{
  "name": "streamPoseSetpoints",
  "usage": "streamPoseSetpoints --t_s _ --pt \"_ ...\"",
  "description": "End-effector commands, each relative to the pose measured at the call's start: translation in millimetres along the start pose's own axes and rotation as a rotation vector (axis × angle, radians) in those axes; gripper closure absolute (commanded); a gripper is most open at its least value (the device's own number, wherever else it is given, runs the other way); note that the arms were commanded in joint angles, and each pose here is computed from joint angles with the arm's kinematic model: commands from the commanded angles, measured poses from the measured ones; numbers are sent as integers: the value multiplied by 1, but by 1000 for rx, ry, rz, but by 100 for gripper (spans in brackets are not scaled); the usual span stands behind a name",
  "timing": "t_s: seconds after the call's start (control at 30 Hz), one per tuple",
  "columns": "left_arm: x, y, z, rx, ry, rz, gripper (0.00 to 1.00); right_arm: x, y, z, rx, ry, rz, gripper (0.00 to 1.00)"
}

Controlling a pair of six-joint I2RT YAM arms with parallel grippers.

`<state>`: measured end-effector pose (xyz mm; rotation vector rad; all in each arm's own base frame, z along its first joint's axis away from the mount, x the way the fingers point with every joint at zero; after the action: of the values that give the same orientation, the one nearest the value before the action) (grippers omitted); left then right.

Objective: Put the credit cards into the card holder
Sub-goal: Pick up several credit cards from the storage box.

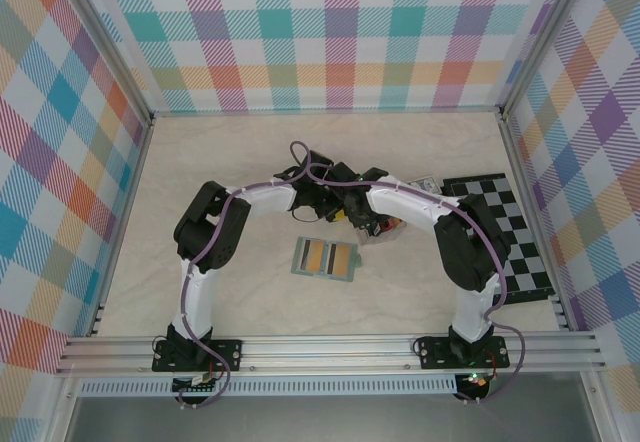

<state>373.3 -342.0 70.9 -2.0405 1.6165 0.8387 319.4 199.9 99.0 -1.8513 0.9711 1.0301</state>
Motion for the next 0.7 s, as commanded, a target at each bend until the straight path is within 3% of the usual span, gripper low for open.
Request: streamPoseSetpoints --t_s 0.0,0.2,0.67 --pt "8 7 45 -73 -154 33 53 -8 0 -12 -16 40 0 73" --pt "8 7 44 -70 -152 34 54 -8 2 -13 -20 49 3 73" --pt "8 7 45 -68 -158 35 54 -23 2 -18 3 24 -14 85"
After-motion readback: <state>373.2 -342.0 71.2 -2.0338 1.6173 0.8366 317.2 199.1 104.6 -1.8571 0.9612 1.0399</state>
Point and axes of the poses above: each hand's point on the last joint's axis, 136 mm out from that joint toward the fingers, its own x axis out along the fingers, its own z axis along the line the jaws close on, y = z × x, the point moved 3 cm from there along -x, back along the fingers, and after that the axes turned 4 degrees about -x, right-handed, at the moved point
